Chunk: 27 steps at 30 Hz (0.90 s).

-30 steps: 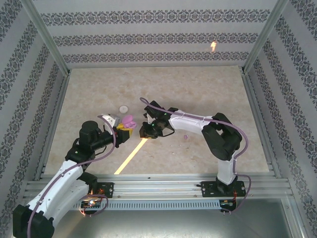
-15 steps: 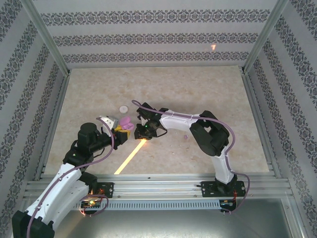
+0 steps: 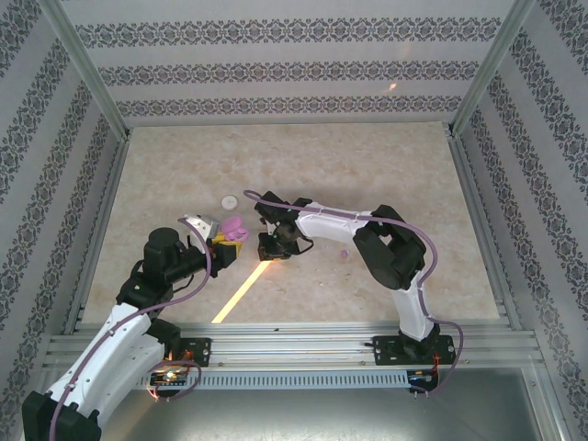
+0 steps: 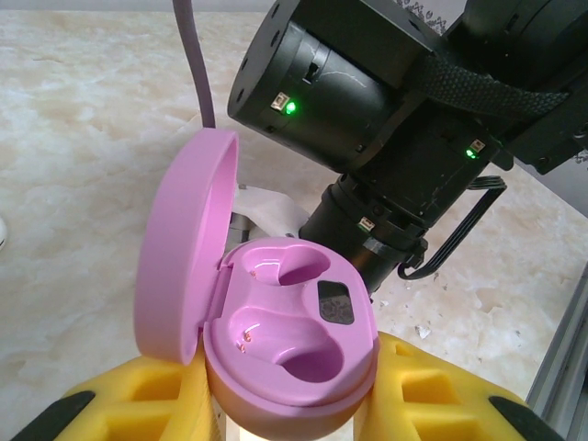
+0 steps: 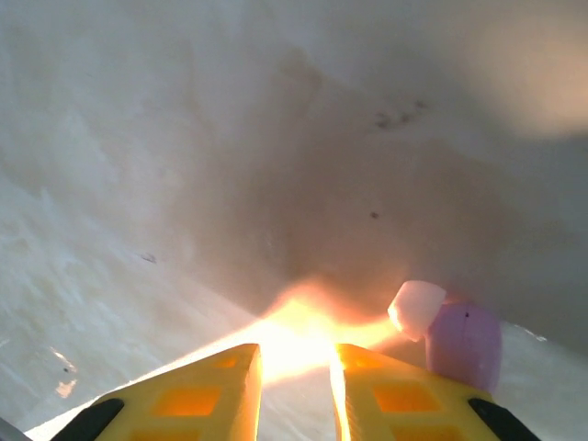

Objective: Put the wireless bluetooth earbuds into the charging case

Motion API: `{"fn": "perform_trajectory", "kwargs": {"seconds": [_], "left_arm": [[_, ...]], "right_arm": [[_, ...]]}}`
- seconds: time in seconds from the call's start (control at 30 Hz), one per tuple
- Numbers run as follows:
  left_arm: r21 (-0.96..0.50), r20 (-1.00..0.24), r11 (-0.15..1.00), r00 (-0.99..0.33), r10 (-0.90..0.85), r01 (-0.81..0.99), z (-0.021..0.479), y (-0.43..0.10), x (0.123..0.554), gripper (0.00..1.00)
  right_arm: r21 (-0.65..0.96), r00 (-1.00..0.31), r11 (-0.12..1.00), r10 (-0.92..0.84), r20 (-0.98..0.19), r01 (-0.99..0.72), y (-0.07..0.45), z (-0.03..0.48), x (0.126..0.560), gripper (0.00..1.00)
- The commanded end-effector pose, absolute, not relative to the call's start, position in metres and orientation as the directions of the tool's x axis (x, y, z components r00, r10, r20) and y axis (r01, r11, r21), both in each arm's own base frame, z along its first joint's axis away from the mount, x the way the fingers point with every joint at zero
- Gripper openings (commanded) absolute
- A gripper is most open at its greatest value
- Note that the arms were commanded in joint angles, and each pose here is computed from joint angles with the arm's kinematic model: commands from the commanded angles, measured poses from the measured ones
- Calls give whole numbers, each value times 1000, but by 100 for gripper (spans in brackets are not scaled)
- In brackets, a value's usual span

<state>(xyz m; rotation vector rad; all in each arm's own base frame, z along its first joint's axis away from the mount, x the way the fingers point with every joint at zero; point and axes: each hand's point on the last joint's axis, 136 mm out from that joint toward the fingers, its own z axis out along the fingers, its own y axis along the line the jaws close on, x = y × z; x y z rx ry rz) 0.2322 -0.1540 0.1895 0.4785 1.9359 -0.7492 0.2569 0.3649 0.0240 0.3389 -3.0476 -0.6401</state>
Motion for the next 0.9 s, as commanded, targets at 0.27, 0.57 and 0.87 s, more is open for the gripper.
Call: {"fn": "perform_trajectory", "kwargs": {"seconds": [0.27,0.57,0.87], "left_arm": [[-303,-903,718,-429,-7,626,199,-156,235,5],[-302,-903,717,-429,-5,628,199,-156,235,5],[-305,-903,718,-431,-9,625,200,-156,235,5]], "right_arm": [[338,-981,921,-183,-62,-193,328,40,274,31],[339,-983,923,-164,-84,-183,322,49,287,32],[341,-988,927,-138,-66,-153,321,50,286,34]]}}
